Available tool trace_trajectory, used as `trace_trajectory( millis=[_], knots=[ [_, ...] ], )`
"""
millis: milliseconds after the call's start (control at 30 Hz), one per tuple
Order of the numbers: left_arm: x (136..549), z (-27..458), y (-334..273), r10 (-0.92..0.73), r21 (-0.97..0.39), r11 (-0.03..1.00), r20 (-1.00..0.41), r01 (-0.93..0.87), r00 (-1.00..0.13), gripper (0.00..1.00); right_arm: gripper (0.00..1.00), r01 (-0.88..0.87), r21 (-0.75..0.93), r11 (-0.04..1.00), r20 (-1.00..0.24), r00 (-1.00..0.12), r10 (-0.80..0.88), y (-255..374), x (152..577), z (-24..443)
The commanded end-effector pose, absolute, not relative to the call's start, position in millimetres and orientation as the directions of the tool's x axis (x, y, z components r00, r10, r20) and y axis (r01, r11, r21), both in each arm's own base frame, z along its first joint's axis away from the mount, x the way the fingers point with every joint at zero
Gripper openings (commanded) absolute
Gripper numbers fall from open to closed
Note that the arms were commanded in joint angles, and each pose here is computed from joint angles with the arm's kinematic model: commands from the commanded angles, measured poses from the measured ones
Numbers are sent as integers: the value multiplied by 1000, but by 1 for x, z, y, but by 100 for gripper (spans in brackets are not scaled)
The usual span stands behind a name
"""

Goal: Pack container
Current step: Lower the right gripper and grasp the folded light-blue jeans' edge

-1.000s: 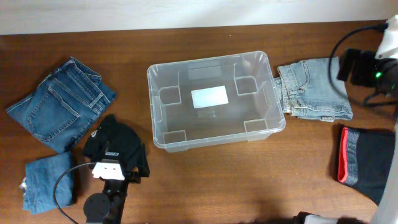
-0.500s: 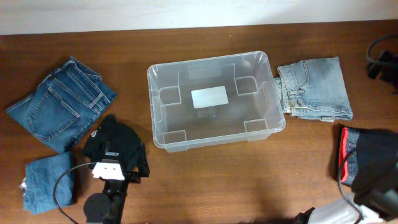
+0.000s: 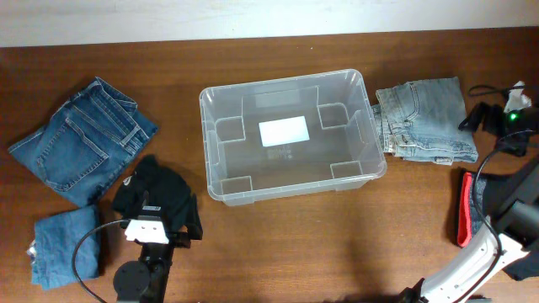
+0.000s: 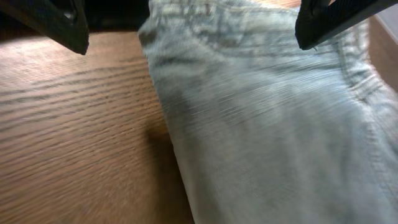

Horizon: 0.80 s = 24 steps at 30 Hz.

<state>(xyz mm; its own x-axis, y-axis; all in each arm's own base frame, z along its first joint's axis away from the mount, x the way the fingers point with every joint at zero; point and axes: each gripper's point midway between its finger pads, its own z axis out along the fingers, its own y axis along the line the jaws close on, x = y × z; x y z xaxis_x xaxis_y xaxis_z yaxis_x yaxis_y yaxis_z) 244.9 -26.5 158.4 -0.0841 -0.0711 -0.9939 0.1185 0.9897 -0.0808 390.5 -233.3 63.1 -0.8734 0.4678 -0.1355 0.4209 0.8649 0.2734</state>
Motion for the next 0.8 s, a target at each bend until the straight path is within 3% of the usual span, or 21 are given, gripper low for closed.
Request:
trace_trajectory(
  millis=[0, 533, 767],
  knots=[
    [244, 157, -30, -83, -95, 986, -992, 136, -92, 100, 99, 413, 288, 864, -103, -884, 456, -234, 389, 46],
    [244, 157, -30, -83, -95, 986, -992, 136, -92, 100, 100, 353, 418, 837, -44, -913, 407, -201, 380, 2],
    [244, 157, -30, -83, -95, 986, -992, 136, -92, 100, 75, 330, 483, 811, -36, -918, 395, -180, 387, 4]
  ],
)
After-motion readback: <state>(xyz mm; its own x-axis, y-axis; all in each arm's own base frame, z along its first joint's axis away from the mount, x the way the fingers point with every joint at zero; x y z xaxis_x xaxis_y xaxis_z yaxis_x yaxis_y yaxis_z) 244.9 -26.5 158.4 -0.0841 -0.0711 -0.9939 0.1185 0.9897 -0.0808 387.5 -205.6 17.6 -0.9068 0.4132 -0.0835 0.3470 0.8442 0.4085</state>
